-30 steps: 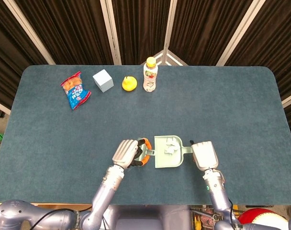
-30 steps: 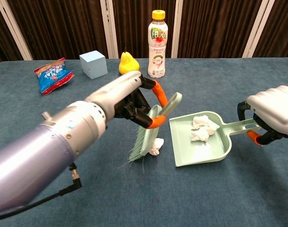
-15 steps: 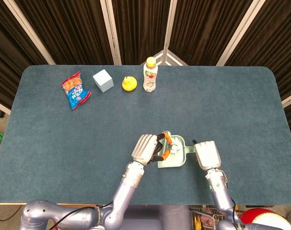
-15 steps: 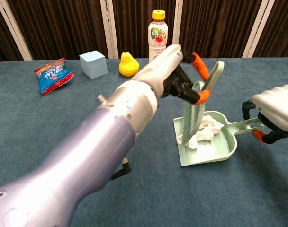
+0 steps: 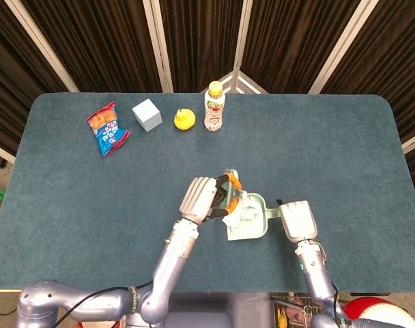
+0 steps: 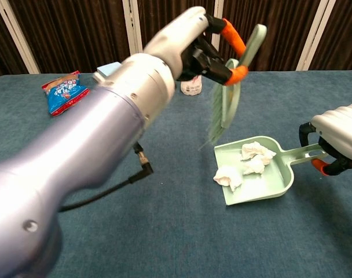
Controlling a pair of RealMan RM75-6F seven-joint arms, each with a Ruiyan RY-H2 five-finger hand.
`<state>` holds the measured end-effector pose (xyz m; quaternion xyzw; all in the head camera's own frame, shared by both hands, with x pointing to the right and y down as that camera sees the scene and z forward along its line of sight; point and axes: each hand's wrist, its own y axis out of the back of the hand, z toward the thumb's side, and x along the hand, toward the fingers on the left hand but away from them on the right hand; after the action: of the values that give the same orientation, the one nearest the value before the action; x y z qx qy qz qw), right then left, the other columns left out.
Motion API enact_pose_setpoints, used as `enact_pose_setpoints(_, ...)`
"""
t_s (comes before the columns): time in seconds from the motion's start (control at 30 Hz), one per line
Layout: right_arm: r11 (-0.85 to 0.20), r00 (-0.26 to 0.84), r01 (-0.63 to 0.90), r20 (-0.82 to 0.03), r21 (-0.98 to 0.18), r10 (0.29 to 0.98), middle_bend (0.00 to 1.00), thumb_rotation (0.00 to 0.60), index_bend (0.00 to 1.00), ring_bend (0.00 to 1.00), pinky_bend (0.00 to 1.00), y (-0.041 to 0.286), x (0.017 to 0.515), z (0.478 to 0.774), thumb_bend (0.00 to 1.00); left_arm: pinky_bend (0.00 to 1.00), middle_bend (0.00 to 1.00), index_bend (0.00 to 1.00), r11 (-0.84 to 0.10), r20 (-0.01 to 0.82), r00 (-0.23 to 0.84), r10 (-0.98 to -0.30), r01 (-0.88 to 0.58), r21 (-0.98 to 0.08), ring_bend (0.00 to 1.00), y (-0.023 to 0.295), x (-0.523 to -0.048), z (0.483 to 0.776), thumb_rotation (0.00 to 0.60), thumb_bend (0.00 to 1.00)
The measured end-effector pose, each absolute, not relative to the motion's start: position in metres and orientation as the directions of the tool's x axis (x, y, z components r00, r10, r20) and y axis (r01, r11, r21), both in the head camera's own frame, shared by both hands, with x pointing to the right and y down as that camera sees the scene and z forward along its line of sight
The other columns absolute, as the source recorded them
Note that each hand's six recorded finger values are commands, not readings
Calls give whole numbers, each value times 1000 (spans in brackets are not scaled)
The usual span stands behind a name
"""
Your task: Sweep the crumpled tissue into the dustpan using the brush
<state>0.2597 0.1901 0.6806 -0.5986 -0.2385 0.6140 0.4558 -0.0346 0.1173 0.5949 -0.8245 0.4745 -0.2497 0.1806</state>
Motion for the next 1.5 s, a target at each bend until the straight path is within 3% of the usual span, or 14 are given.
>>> enact_pose_setpoints(0.37,-477,157,-273,-528,-835,834,862,600,563,900,929,204,241,682,510,1000,1000,768,-445,255,371,-893,-637,-630,1000,96,-105,595,600,598)
enact_pose_setpoints(0.43,-477,161,-271,-528,-836,834,862,600,459,899,929,206,241,680,510,1000,1000,768,-441,259,363,-895,-630,-639,1000,94,-115,595,600,598)
enact_pose_setpoints(0.53,-477,167,-275,-530,-835,831,862,600,192,900,929,209,238,678,510,1000,1000,768,-433,261,353,-899,-618,-656,1000,91,-129,593,600,598)
enact_pose_setpoints(0.63,-477,169,-278,-531,-834,830,862,600,12,900,929,211,237,676,511,1000,1000,768,-421,257,342,-904,-603,-678,1000,87,-144,591,600,598)
enact_pose_setpoints(1.13,-478,143,-304,-536,-824,832,862,600,0,900,928,215,244,664,510,1000,1000,768,-399,243,344,-907,-515,-759,1000,86,-181,576,600,597)
enact_pose_setpoints(1.5,-481,115,-288,-528,-828,841,862,600,0,900,929,210,259,651,510,1000,1000,768,-405,286,368,-885,-301,-863,1000,91,-205,581,600,597)
